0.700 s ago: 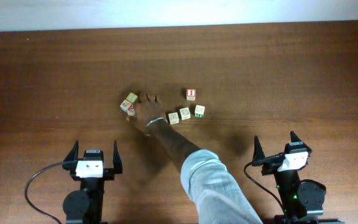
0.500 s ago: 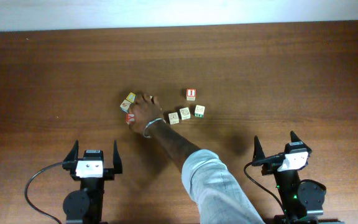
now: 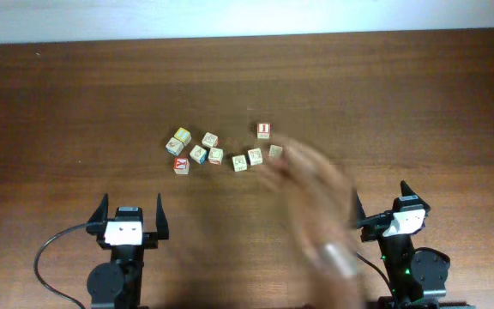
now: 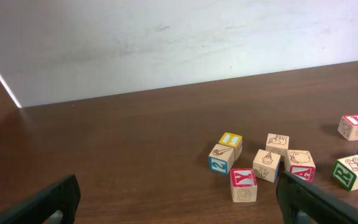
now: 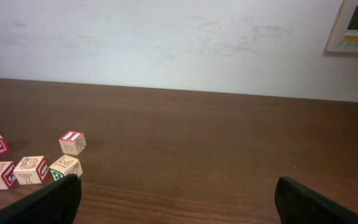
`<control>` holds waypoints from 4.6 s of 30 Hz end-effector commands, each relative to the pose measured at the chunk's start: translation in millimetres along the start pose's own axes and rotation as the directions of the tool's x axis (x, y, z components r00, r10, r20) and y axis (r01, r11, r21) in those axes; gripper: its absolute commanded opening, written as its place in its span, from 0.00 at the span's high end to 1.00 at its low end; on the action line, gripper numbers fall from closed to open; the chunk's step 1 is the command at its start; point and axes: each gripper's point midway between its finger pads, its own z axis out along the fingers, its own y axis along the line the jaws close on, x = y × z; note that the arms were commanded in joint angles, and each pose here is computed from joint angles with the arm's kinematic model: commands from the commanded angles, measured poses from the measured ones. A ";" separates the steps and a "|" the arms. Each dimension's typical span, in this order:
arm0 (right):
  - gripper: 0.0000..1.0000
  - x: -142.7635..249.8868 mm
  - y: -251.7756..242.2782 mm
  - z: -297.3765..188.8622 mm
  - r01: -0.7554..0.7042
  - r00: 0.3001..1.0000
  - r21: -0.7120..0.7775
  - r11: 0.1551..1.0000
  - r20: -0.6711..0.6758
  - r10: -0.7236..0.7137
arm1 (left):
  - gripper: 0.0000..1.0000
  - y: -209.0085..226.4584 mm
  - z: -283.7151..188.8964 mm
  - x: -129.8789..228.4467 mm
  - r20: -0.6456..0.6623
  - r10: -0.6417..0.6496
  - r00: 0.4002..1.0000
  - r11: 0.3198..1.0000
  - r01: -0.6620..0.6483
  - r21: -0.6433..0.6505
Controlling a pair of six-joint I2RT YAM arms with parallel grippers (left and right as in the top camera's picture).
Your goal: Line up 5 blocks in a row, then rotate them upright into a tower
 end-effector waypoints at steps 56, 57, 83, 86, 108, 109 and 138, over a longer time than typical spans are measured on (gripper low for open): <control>0.01 2.9 -7.5 0.3 -0.001 1.000 0.041 0.999 -0.003 0.001 | 0.01 12.5 -0.5 1.4 -0.005 0.045 0.999 0.996 -0.045 -0.071; 0.01 2.9 -8.2 0.2 -0.001 1.000 0.045 0.999 -0.003 0.001 | 0.01 12.5 -0.5 1.4 -0.005 0.045 0.999 0.996 -0.045 -0.071; 0.02 -168.9 47.1 66.7 -0.256 0.901 -0.287 0.923 -0.416 0.121 | 0.01 -15.7 87.0 -153.5 -0.435 0.003 0.901 0.967 0.108 0.230; 0.02 -160.0 58.5 98.8 -0.374 0.780 -0.290 0.881 -0.613 0.130 | 0.01 -23.8 126.2 -163.4 -0.586 0.019 0.810 0.948 0.172 0.268; 0.38 114.2 159.5 191.4 -0.130 0.193 0.240 0.962 -0.946 0.262 | 0.01 1.9 194.6 -77.8 -0.824 -0.243 0.511 0.964 0.223 -0.146; 0.39 118.4 160.5 190.9 -0.131 0.195 0.237 0.963 -0.946 0.260 | 0.01 1.9 194.6 -77.8 -0.824 -0.243 0.511 0.964 0.223 -0.146; 0.77 88.8 151.6 117.3 -0.028 0.039 0.088 0.996 -0.995 0.089 | 0.01 1.9 194.6 -77.8 -0.824 -0.243 0.511 0.964 0.223 -0.146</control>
